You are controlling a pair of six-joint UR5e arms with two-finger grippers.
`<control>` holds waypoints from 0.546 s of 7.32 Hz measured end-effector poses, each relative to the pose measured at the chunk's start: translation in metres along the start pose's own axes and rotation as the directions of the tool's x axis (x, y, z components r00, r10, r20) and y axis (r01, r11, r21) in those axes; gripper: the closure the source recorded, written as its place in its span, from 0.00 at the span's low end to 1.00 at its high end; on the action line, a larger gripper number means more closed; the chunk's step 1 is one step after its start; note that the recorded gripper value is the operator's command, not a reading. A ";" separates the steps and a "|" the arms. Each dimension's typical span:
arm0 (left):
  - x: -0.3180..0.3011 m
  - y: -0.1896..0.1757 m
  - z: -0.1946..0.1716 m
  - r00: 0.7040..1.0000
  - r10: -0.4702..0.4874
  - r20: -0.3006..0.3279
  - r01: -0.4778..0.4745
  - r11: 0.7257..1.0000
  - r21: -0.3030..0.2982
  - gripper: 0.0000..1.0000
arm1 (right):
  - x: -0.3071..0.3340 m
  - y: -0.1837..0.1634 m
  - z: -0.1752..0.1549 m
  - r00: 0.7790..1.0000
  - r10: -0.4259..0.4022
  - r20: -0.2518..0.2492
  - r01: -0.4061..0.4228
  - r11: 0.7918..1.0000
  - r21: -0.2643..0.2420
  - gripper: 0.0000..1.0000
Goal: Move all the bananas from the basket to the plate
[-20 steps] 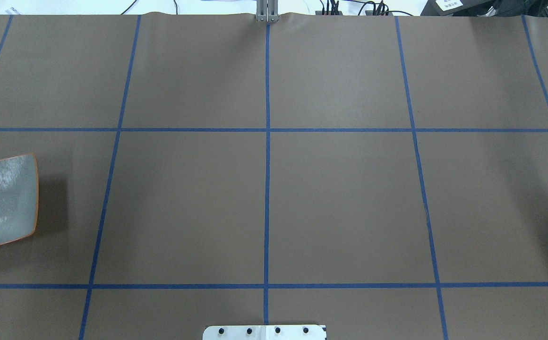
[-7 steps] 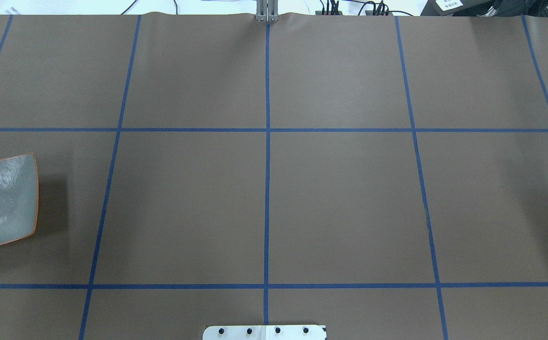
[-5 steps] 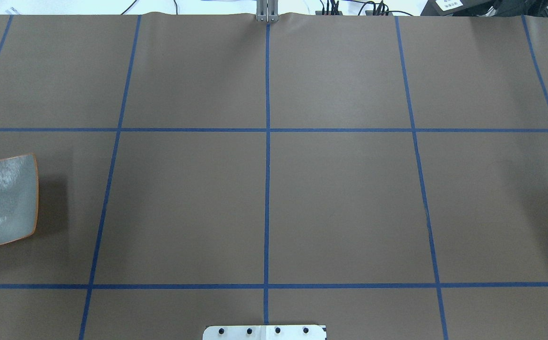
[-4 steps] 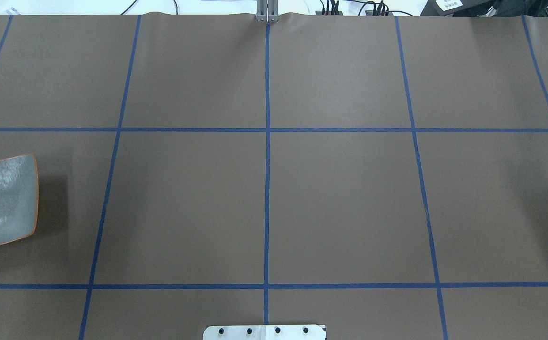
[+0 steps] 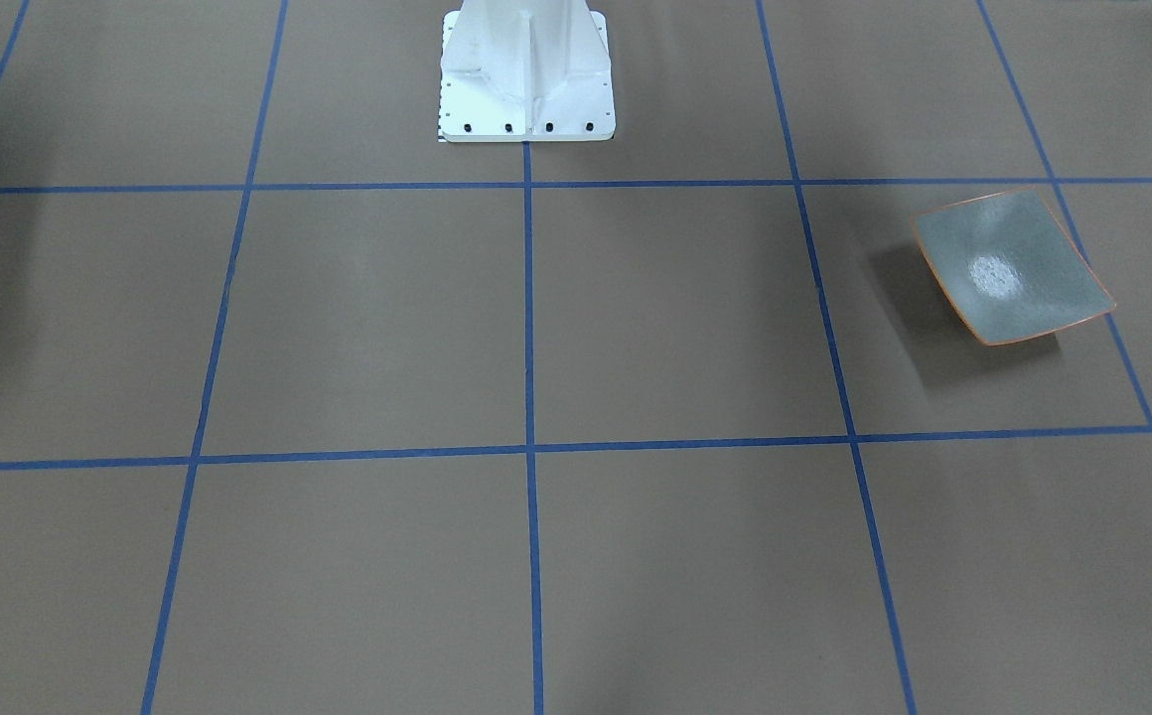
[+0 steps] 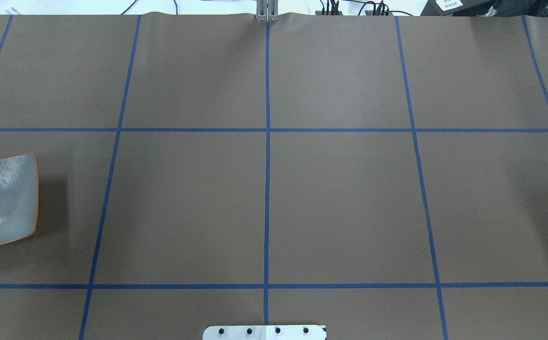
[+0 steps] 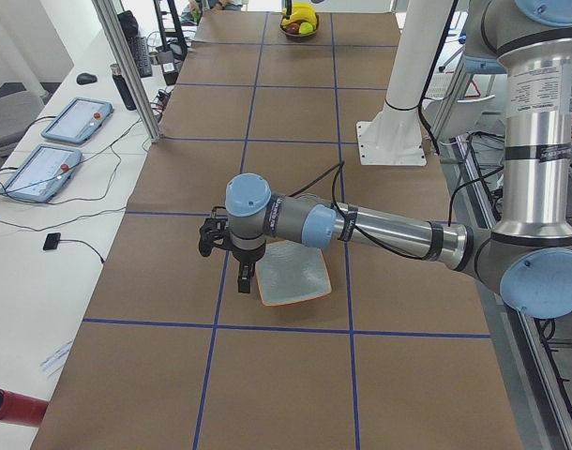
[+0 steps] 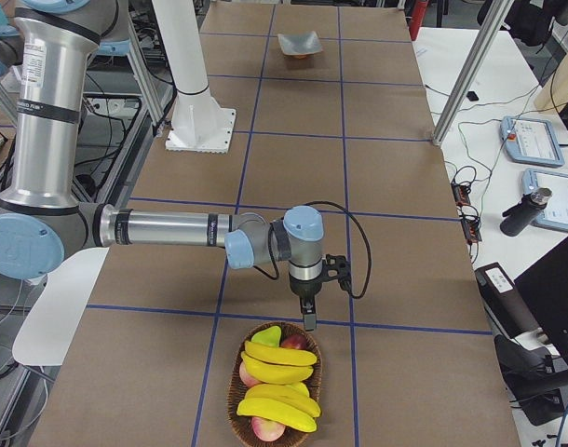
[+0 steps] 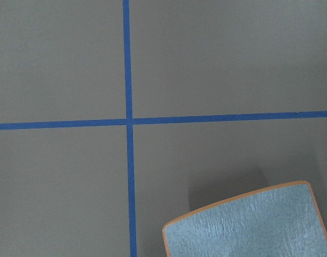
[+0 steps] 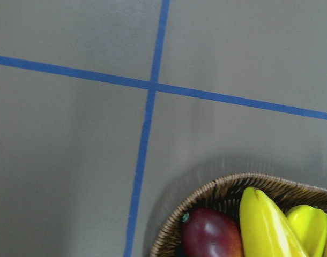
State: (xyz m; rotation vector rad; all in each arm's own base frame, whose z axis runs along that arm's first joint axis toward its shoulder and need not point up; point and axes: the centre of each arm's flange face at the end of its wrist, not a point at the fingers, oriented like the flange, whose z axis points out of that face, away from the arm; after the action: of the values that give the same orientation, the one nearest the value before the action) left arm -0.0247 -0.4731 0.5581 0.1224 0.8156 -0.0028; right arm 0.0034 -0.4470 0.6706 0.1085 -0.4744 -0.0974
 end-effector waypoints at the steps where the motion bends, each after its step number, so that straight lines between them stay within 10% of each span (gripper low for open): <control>1: 0.000 0.000 0.000 1.000 0.000 0.000 0.000 1.000 0.001 0.00 | 0.002 -0.009 0.012 0.999 -0.003 -0.033 0.001 0.999 -0.033 0.08; 4: 0.002 0.000 -0.002 1.000 0.004 -0.002 -0.004 1.000 0.004 0.00 | 0.000 -0.028 0.028 0.993 -0.102 -0.068 0.092 0.986 -0.137 0.11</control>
State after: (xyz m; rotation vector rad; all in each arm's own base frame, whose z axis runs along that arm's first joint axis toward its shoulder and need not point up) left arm -0.0246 -0.4732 0.5557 0.1273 0.8170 -0.0008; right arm -0.0114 -0.4769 0.6918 0.0036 -0.3870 -0.2194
